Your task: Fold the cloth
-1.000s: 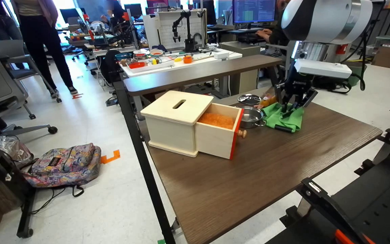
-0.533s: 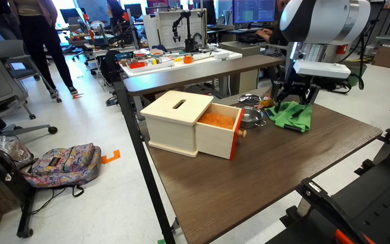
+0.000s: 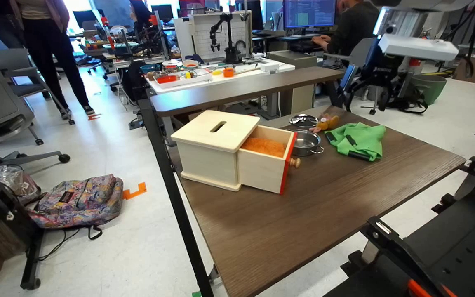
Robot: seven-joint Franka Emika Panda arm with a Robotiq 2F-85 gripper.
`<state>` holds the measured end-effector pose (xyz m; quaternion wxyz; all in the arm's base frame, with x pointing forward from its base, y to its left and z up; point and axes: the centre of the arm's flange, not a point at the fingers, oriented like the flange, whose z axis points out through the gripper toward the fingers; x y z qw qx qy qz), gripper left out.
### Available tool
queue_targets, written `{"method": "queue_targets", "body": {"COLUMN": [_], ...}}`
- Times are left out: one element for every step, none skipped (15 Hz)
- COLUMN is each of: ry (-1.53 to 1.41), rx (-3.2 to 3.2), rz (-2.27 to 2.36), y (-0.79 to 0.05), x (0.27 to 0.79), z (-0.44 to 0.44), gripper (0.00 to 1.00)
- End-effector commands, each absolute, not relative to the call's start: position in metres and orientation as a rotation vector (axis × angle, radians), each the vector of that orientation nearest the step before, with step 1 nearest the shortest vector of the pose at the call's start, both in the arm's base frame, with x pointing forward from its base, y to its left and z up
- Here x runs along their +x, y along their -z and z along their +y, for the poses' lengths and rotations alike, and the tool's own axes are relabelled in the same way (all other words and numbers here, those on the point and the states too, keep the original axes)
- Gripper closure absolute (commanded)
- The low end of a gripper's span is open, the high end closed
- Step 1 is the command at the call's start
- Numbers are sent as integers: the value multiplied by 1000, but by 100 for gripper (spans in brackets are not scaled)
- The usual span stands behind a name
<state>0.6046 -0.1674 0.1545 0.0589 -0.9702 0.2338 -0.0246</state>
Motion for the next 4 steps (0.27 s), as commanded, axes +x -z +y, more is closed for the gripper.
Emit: {"method": "queue_targets", "body": {"ry": [114, 96, 103, 106], "rx": [-2945, -2939, -2940, -2940], "rz": [673, 700, 696, 693], "y": [-202, -179, -188, -194], "x": [565, 592, 586, 581], "z": [-168, -169, -169, -169], "gripper": [0, 0, 0, 0]}}
